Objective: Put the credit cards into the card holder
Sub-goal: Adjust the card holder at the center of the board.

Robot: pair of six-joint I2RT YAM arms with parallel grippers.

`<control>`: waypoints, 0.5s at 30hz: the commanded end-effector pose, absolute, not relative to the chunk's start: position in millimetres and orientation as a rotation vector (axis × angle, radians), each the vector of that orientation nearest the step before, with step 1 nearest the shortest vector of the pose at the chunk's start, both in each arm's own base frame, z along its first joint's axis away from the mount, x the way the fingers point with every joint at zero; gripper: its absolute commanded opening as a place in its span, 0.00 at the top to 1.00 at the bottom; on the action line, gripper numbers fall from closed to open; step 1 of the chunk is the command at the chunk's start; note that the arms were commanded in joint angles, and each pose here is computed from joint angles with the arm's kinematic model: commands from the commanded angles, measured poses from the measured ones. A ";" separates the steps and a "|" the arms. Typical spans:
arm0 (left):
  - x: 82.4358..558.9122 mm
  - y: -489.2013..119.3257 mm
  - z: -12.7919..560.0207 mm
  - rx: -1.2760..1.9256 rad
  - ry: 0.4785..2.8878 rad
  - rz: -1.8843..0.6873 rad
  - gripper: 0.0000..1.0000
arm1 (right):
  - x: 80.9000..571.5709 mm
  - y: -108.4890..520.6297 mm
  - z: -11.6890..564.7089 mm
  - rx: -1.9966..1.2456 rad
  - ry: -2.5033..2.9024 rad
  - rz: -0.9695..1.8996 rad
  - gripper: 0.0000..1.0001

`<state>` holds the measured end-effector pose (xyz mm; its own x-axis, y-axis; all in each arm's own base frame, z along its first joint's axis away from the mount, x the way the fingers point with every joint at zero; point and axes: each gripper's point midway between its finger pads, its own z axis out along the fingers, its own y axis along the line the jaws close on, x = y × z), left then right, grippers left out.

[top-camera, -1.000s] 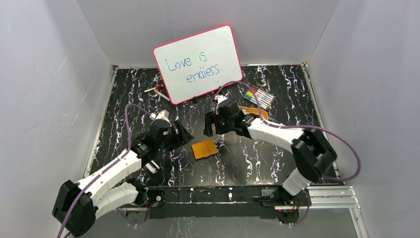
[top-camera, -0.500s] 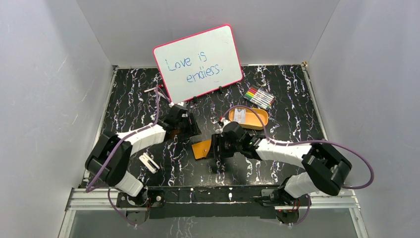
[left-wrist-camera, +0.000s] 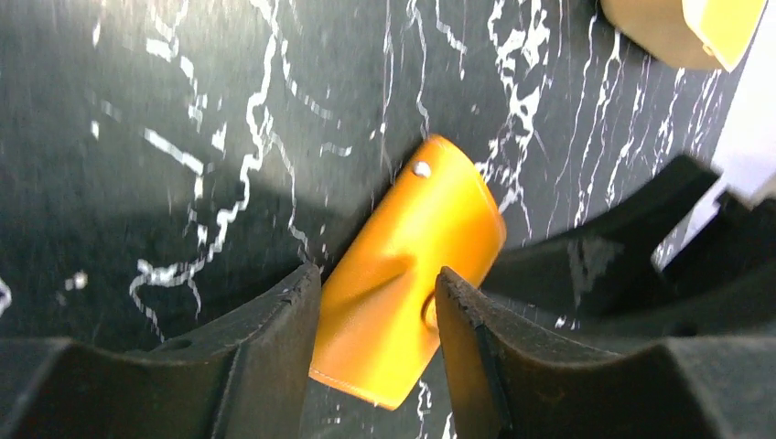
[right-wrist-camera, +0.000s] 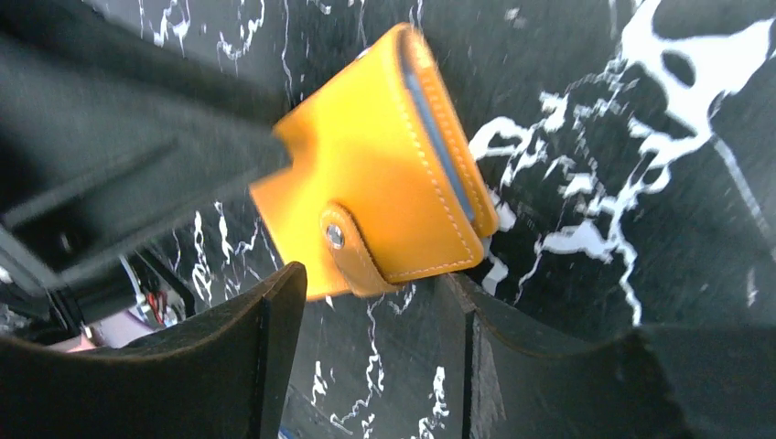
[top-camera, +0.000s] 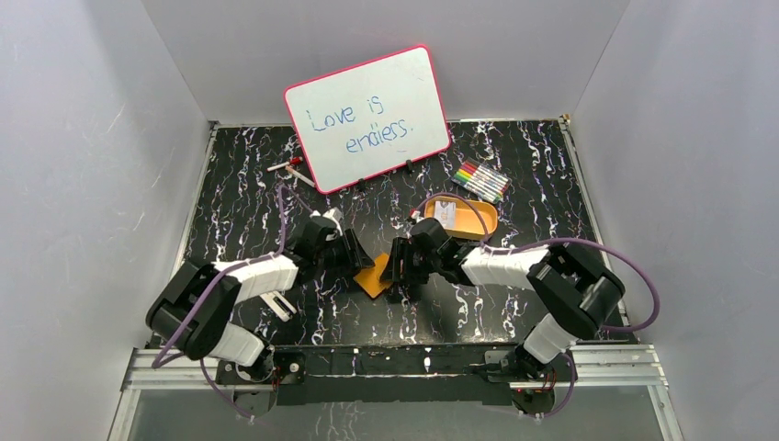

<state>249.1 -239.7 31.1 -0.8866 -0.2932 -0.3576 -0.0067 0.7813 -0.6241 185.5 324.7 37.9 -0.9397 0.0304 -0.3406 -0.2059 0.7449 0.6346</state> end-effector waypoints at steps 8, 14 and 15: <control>186.6 -225.0 33.6 -0.327 2.537 -1.025 0.58 | 237.3 351.2 52.6 -0.368 2.516 0.918 0.45; 177.7 -223.7 42.2 -0.340 2.501 -1.064 0.59 | 248.0 361.5 48.5 -0.561 2.513 0.853 0.44; 178.2 -223.4 44.7 -0.339 2.494 -1.063 0.59 | 249.8 362.0 47.8 -0.588 2.514 0.836 0.43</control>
<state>181.7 -221.7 34.2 -0.8917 -0.3578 -0.2774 -0.0609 0.7020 -0.7096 243.5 359.7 43.2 -0.8719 -0.1375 -0.4700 -0.4007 0.7521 0.5233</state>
